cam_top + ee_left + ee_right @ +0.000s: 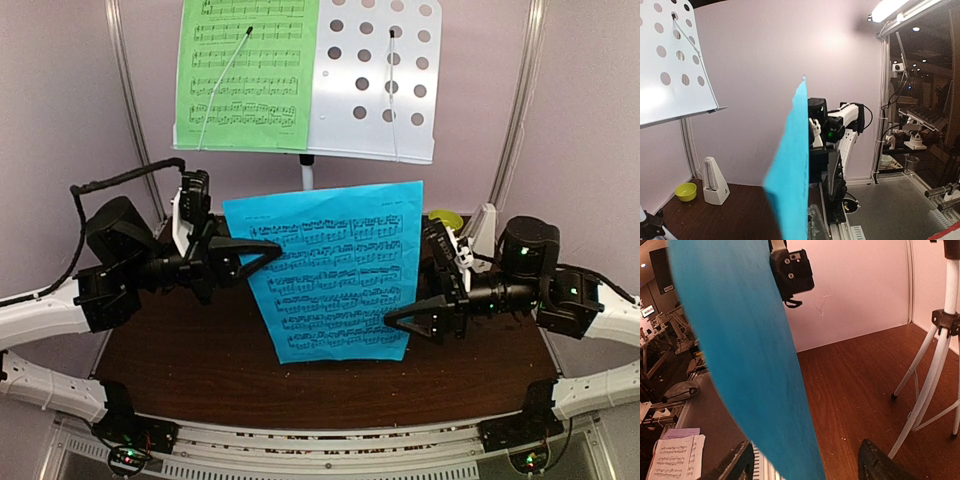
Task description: Set up the instrument practice props
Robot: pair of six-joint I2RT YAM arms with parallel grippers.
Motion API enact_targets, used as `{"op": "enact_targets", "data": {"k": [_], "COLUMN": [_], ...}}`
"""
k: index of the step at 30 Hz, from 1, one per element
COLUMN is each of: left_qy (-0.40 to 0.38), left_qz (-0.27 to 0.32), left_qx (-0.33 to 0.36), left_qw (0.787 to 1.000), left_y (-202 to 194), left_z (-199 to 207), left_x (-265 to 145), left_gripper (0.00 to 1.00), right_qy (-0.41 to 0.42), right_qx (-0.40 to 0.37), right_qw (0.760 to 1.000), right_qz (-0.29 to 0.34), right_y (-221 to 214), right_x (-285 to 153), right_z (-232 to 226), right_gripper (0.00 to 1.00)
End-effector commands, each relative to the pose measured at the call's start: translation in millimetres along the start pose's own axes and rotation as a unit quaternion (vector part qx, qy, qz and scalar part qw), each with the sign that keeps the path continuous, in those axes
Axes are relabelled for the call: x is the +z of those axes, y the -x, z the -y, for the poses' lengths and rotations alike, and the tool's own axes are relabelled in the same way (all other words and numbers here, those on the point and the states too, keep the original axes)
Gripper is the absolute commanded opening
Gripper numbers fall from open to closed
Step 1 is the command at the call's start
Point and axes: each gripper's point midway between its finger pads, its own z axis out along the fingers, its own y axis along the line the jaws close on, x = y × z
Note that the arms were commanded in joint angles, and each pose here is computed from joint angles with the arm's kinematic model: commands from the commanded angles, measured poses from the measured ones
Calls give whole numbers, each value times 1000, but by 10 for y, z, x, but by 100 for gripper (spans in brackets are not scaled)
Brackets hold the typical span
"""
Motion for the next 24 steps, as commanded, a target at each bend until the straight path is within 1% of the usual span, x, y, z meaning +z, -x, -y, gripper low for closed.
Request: {"op": "enact_targets", "data": {"k": [1,6,7,11,15,19,22,23,24], "left_qy": [-23,-4,3,28,61,86,88,85,82], "left_qz": [57,63,62,52,36,20,15,15,15], "left_qx": [6,1,0,-6,-19,-15,5,14,21], "left_qw": [998,998,998,998,997,996,996,996,996], "left_y": [463,527,526,496,454,488,618,668,716], "left_z": [121,58,31,-98,-264,-341,-315,-294,-274], "left_x": [-53,-105,-117,-161,-221,-252,-256,-257,-255], "left_gripper": [0,0,0,0,0,0,0,0,0], "right_qy": [18,12,11,4,-8,-25,-34,-38,-44], "right_qx": [0,12,14,21,34,41,35,31,26], "right_qw": [1000,1000,1000,999,999,998,998,999,999], "right_qz": [10,-5,-10,-32,-42,-40,-27,-23,-20], "right_y": [-52,-271,-312,-469,-584,-611,-520,-483,-435], "right_x": [78,74,65,19,-61,-171,-241,-256,-268], "right_z": [-3,36,43,67,130,199,210,218,229], "right_gripper": [61,36,33,22,13,10,9,10,17]}}
